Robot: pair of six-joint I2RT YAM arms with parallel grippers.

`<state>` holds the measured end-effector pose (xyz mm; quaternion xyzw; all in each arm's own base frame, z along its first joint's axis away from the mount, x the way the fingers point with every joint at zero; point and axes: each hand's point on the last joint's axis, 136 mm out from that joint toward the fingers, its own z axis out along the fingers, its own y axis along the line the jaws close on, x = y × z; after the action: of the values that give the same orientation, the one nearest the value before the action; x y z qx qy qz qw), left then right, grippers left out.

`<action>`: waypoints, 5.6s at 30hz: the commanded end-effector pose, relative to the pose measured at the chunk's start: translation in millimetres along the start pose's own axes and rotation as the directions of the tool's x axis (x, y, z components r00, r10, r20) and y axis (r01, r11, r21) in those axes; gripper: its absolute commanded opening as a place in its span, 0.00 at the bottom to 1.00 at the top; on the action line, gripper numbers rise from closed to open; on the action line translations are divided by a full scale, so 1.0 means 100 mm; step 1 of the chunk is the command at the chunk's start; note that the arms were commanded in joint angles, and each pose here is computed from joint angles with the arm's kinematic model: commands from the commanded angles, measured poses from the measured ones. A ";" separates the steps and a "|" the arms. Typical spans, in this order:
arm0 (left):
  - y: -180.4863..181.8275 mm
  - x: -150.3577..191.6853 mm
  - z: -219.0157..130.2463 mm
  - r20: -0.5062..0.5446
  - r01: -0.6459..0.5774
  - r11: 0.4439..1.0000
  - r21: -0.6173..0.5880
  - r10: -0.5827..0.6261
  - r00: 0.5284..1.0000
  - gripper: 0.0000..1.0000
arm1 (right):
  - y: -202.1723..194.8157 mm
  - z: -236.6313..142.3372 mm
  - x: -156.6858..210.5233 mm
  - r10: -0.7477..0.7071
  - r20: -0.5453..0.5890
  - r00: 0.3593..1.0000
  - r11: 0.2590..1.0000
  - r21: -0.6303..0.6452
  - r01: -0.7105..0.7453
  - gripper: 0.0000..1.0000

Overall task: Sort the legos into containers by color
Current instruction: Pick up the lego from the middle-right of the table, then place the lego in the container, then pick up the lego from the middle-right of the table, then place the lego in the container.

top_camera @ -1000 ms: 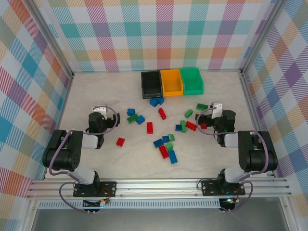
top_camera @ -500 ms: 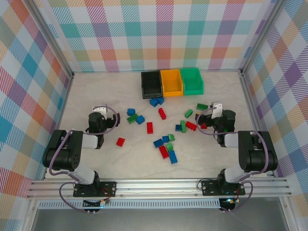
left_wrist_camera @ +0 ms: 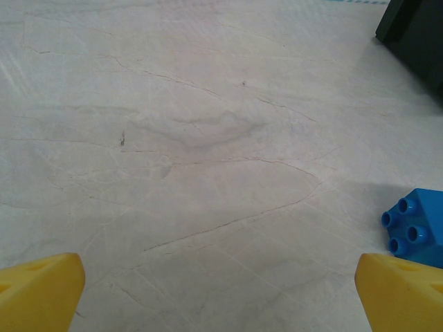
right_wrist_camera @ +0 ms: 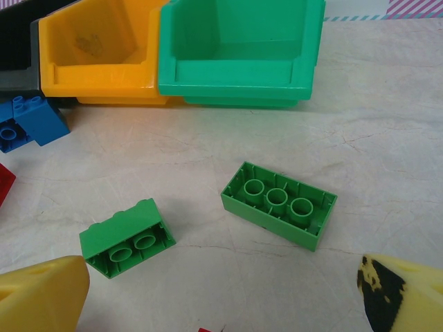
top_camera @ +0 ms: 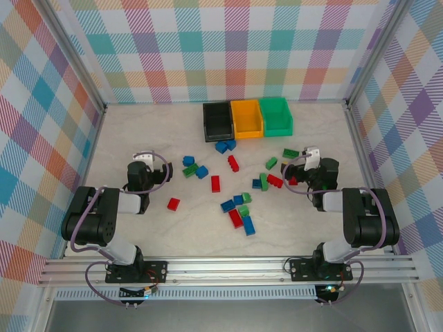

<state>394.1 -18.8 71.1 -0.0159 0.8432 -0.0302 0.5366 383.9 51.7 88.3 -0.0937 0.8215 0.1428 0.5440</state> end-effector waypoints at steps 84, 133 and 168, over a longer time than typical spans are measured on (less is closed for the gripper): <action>-0.60 -0.57 -0.27 -0.612 0.600 0.800 0.009 -0.470 0.636 1.00 | 0.21 -0.06 0.33 0.376 -0.730 0.571 0.924 0.339 -0.175 0.18; -0.60 -0.27 -0.94 -0.689 0.419 0.905 0.079 -0.254 0.678 1.00 | -0.20 0.89 0.13 0.384 -0.730 0.566 0.920 0.353 -0.169 0.92; -0.53 -0.28 -1.03 -0.673 0.400 0.916 0.046 -0.267 0.690 1.00 | 0.96 1.85 -1.34 0.299 -0.574 0.762 0.943 0.058 -0.327 0.80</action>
<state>321.4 -68.5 143.8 -0.0984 0.9501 -0.2163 0.2019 578.9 200.5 186.1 -0.0268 0.9322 0.1991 0.3012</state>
